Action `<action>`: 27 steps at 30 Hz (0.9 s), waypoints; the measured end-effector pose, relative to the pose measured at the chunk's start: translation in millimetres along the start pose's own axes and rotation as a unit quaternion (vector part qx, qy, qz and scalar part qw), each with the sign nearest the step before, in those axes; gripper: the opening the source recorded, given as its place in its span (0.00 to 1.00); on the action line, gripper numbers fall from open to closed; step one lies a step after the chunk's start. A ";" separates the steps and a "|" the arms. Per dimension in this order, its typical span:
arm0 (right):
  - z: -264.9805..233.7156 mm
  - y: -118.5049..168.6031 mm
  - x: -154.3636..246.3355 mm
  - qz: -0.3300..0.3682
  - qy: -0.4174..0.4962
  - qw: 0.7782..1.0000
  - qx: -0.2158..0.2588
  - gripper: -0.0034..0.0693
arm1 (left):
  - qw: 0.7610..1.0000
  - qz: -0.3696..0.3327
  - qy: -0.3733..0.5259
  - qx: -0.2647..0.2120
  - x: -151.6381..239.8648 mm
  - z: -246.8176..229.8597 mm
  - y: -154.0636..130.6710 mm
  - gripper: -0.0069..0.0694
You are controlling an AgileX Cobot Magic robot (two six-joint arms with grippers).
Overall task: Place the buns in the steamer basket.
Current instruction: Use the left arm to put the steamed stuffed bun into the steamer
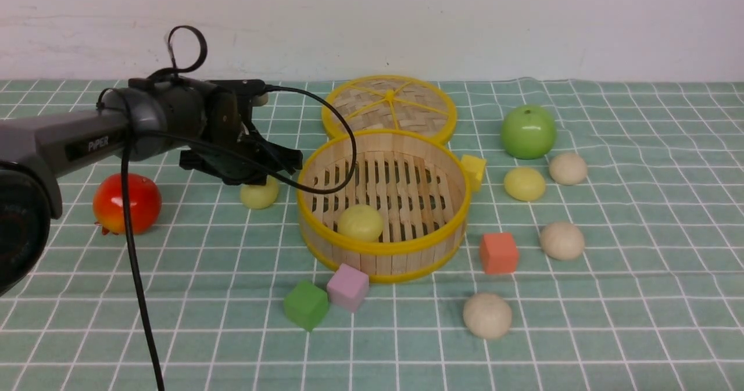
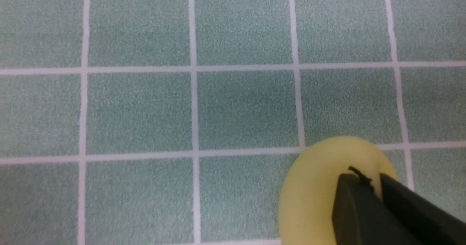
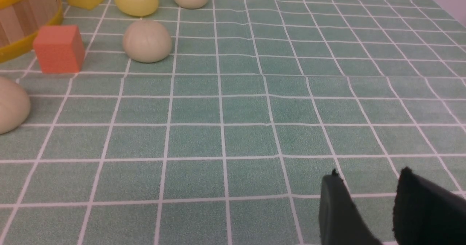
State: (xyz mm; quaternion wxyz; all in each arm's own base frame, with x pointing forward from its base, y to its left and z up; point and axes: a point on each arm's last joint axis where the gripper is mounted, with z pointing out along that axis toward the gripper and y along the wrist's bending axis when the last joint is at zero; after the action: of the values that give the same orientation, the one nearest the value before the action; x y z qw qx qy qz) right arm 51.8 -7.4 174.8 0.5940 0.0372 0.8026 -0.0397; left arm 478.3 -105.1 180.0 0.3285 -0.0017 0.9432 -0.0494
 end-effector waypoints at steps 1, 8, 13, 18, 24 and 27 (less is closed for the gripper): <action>0.0 0.0 0.0 0.000 0.000 1.000 0.000 0.38 | 1.000 0.000 0.000 0.000 -1.3 -3.2 -0.1 0.08; 0.0 0.0 0.0 0.000 0.000 1.000 0.000 0.38 | 0.999 -0.015 -0.032 0.022 -25.1 -64.6 -11.6 0.08; 0.0 0.0 0.0 0.000 0.000 1.000 0.000 0.38 | 0.996 -0.001 -0.053 0.074 -27.9 -100.9 -51.8 0.08; 0.0 0.0 0.0 0.000 0.000 1.000 0.000 0.38 | 0.994 0.043 -0.036 0.098 -11.6 -96.9 -88.5 0.08; 0.0 0.0 0.0 0.000 0.000 1.000 0.000 0.38 | 0.994 0.074 -0.027 0.073 -0.6 -69.9 -92.5 0.08; 0.0 0.0 0.0 0.000 0.000 1.000 0.000 0.38 | 0.994 0.086 -0.019 0.058 5.1 -53.4 -90.6 0.09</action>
State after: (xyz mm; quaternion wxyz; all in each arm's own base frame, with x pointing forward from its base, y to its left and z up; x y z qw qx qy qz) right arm 51.8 -7.4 174.8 0.5940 0.0372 0.8026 -0.0397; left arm 438.5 -190.5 227.0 0.3492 0.0976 0.9289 -0.0756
